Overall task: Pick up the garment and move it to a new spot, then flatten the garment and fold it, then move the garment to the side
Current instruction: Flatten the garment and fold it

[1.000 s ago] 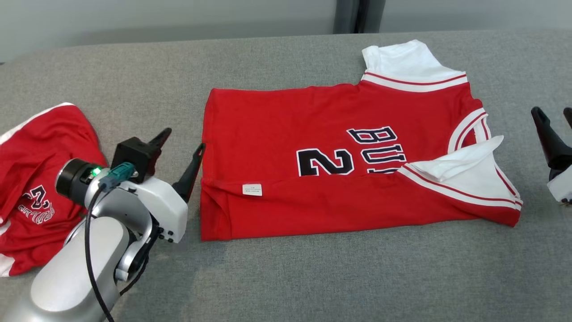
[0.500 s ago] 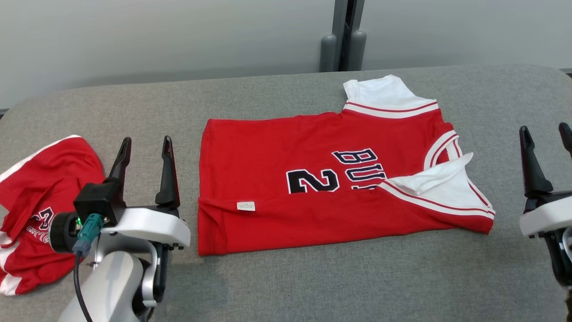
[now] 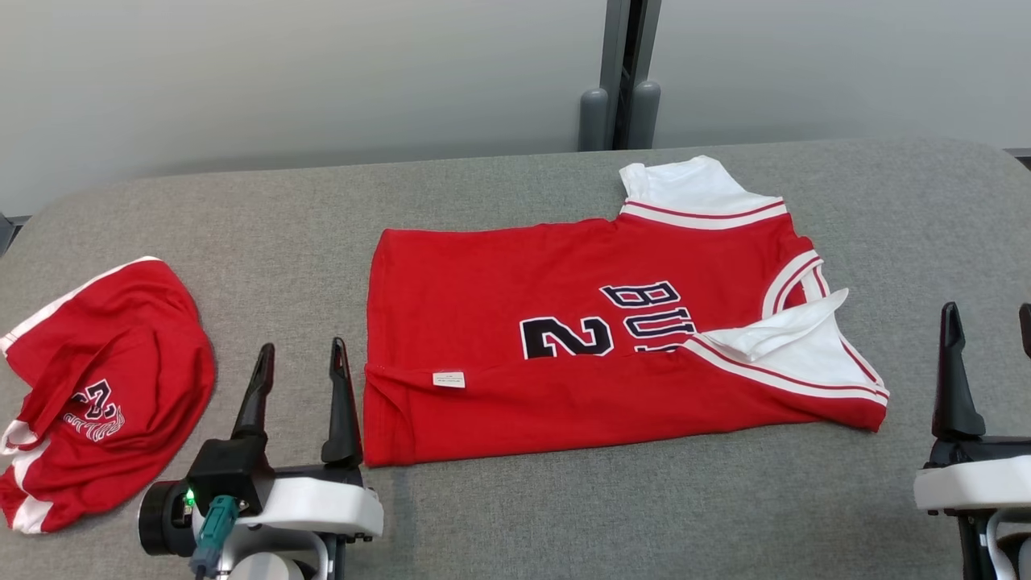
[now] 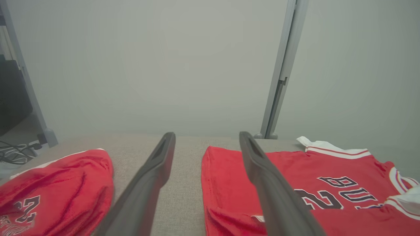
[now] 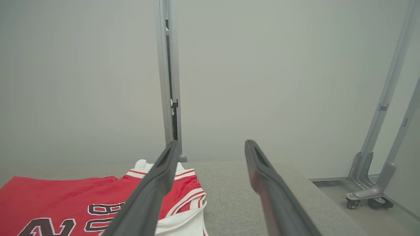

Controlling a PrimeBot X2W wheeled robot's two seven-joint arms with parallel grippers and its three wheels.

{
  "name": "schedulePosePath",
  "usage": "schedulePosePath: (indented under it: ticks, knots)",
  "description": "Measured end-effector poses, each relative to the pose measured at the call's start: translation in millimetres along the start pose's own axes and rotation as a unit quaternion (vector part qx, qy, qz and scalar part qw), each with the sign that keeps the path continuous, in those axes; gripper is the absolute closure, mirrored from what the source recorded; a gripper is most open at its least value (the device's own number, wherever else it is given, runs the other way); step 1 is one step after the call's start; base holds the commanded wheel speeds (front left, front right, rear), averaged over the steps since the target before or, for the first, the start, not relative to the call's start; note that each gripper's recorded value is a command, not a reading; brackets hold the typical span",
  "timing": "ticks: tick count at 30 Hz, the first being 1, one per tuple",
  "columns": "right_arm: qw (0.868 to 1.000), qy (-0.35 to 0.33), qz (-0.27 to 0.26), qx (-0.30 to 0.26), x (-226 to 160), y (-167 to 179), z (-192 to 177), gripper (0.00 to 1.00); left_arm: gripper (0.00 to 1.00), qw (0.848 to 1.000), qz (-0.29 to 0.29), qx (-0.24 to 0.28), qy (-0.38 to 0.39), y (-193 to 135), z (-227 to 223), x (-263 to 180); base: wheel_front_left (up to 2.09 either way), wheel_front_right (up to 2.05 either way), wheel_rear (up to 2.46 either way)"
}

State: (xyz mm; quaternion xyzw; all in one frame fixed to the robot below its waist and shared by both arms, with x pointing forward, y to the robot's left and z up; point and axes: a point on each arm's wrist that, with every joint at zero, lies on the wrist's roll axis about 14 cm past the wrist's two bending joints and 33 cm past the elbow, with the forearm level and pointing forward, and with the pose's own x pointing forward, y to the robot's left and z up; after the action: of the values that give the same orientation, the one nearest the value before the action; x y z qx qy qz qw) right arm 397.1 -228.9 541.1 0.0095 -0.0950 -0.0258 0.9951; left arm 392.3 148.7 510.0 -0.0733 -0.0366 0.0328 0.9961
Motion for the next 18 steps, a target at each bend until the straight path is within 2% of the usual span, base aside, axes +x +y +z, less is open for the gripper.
schedulePosePath:
  ticks: [10, 18]
  knots:
    - [1.000, 0.009, -0.008, 0.019, -1, 1, -7, 0.00, 0.00, 1.000, -0.004, 0.011, 0.011, 7, -9, -1, 0.00, 0.00, 0.00]
    - [1.000, 0.016, -0.008, 0.020, -3, 0, -11, 0.00, 0.00, 0.993, -0.053, -0.006, 0.109, -17, -68, -22, 0.00, 0.00, 0.00]
